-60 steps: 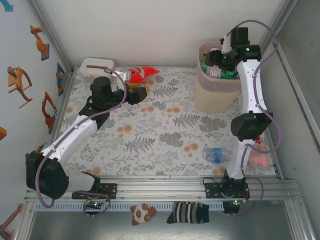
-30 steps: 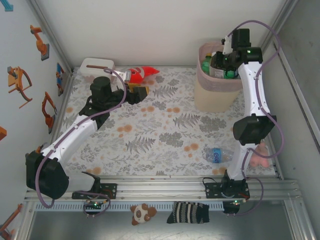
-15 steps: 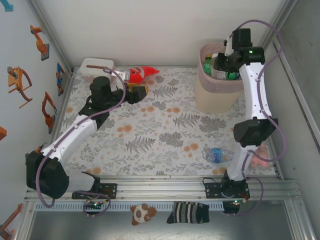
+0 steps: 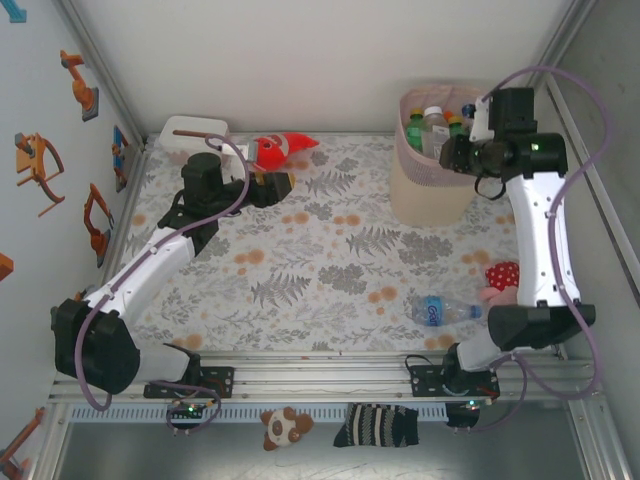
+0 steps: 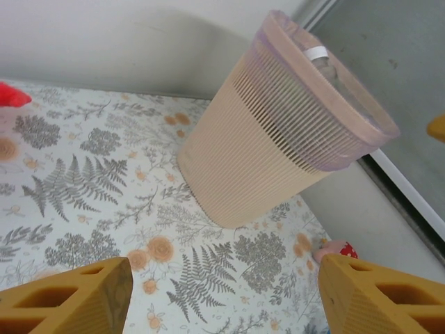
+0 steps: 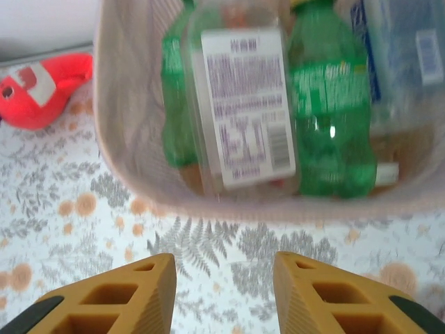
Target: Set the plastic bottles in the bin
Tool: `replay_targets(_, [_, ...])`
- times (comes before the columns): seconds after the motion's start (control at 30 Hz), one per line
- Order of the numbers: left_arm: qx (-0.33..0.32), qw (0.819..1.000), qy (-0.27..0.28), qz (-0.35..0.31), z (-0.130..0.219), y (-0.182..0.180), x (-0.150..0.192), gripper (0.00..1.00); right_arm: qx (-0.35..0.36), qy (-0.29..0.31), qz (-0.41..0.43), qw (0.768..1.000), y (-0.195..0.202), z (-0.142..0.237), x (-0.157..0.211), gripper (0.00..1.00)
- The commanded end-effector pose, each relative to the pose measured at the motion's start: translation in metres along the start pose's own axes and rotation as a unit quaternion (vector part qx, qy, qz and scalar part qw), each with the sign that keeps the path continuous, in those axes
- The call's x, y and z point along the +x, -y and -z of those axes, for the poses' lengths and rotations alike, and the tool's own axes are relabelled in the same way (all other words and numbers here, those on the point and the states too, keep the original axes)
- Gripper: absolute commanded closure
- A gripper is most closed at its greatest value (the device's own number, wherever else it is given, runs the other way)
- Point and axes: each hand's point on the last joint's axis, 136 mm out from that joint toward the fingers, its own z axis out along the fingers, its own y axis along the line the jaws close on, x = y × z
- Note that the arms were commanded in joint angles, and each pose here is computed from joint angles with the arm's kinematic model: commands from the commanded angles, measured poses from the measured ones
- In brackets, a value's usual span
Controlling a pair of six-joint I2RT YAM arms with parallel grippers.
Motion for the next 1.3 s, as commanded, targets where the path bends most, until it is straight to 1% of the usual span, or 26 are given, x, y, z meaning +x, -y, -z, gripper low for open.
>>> replay_targets(0.0, [-0.007,1.000,-0.009,0.018,0.003,0.000,-0.002,0.29,-0.009,0.003,-0.015,1.000,0.000,0.011,0.021,0.58])
replay_targets(0.07, [-0.011,0.999,-0.026,0.027,0.002,-0.003,0.005,0.29,-0.009,-0.011,-0.021,1.000,0.004,0.011,0.042,0.56])
replay_targets(0.13, [-0.012,0.999,-0.042,0.030,0.002,-0.005,0.012,0.29,0.000,-0.026,-0.035,0.999,0.010,0.008,0.063,0.51])
replay_targets(0.23, [-0.017,0.997,-0.060,0.034,0.002,-0.008,0.020,0.29,0.026,-0.036,-0.098,0.994,0.024,-0.003,0.091,0.39])
replay_targets(0.3, [-0.018,0.997,-0.066,0.038,0.001,-0.010,0.024,0.29,0.029,-0.035,-0.148,0.988,0.028,-0.011,0.107,0.36])
replay_targets(0.47, [-0.020,0.996,-0.078,0.045,0.000,-0.012,0.030,0.29,0.057,-0.052,-0.301,0.951,0.044,-0.028,0.161,0.34])
replay_targets(0.6, [-0.032,0.994,-0.084,0.056,-0.002,-0.019,0.036,0.29,0.100,-0.069,-0.369,0.922,0.061,-0.036,0.201,0.28])
replay_targets(0.7, [-0.034,0.994,-0.082,0.063,-0.004,-0.022,0.037,0.30,0.139,-0.098,-0.409,0.897,0.072,-0.043,0.234,0.24])
replay_targets(0.77, [-0.035,0.994,-0.079,0.067,-0.004,-0.023,0.038,0.30,0.157,-0.114,-0.433,0.880,0.077,-0.048,0.251,0.18])
replay_targets(0.87, [-0.040,0.994,-0.076,0.069,-0.003,-0.024,0.036,0.30,0.181,-0.125,-0.465,0.858,0.084,-0.053,0.271,0.07])
replay_targets(0.93, [-0.043,0.994,-0.076,0.068,-0.003,-0.025,0.037,0.30,0.196,-0.128,-0.491,0.839,0.090,-0.055,0.285,0.04])
replay_targets(1.07, [-0.046,0.994,-0.073,0.072,-0.001,-0.026,0.037,0.30,0.215,-0.126,-0.540,0.804,0.102,-0.060,0.308,0.01])
replay_targets(1.13, [-0.046,0.994,-0.073,0.074,-0.002,-0.027,0.037,0.30,0.214,-0.126,-0.558,0.792,0.107,-0.065,0.314,0.01])
replay_targets(1.27, [-0.044,0.993,-0.070,0.080,-0.004,-0.027,0.036,0.30,0.219,-0.134,-0.577,0.775,0.115,-0.075,0.322,0.01])
